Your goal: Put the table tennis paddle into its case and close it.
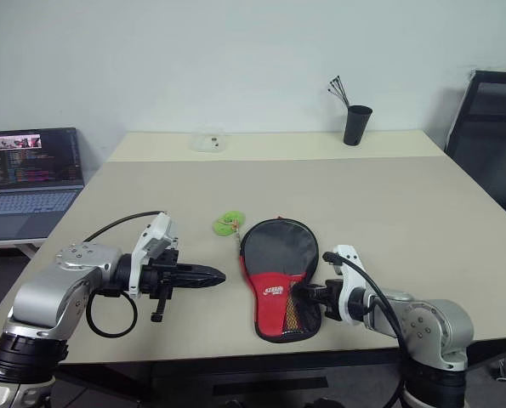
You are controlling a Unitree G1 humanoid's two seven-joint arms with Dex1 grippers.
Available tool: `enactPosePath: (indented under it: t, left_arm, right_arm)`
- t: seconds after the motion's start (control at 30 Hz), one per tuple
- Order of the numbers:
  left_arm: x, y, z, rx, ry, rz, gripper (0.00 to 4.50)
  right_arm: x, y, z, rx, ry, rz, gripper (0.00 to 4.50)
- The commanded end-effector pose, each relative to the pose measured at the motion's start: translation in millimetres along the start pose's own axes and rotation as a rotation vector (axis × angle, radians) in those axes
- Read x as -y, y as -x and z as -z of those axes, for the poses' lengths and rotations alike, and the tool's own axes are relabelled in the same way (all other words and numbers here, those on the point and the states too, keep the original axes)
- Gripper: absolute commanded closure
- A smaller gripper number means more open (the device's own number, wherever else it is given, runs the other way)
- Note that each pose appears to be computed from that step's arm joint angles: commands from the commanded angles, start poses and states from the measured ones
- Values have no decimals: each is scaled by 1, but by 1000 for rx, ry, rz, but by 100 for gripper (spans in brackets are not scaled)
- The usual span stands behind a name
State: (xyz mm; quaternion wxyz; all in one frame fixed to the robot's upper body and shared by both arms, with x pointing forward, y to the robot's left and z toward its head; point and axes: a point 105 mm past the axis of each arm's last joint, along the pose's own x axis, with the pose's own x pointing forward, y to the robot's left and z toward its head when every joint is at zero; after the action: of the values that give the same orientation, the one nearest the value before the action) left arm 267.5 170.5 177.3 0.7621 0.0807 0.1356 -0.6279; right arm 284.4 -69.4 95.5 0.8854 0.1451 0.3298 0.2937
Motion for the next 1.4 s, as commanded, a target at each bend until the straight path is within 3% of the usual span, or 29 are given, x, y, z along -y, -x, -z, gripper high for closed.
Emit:
enactPosePath:
  t: [0.03, 0.33, 0.7, 0.97, 1.07, 1.17, 1.4]
  left_arm:
    - [5, 0, -9, -1, -44, 17, 450]
    - [4, 2, -8, -2, -48, 1, 450]
    - [2, 1, -7, -1, -51, -2, 450]
    - [1, -1, -6, 0, -56, 1, 450]
    - [1, -1, -6, -1, -58, 0, 450]
    - [1, 0, -5, -2, -58, -5, 450]
    - [-2, 1, -2, 15, -30, -53, 450]
  right_arm:
    - [-13, 1, 0, 19, -3, -51, 448]
    - [-29, -7, 6, 31, -89, -98, 448]
    - [-5, 4, 12, -9, -40, -28, 448]
    - [-5, 4, 15, -19, -35, -13, 448]
    - [-5, 5, 15, -13, -43, -2, 376]
    - [-8, 10, 9, 13, -3, -14, 276]
    - [-26, 46, 0, 32, 298, -201, 38]
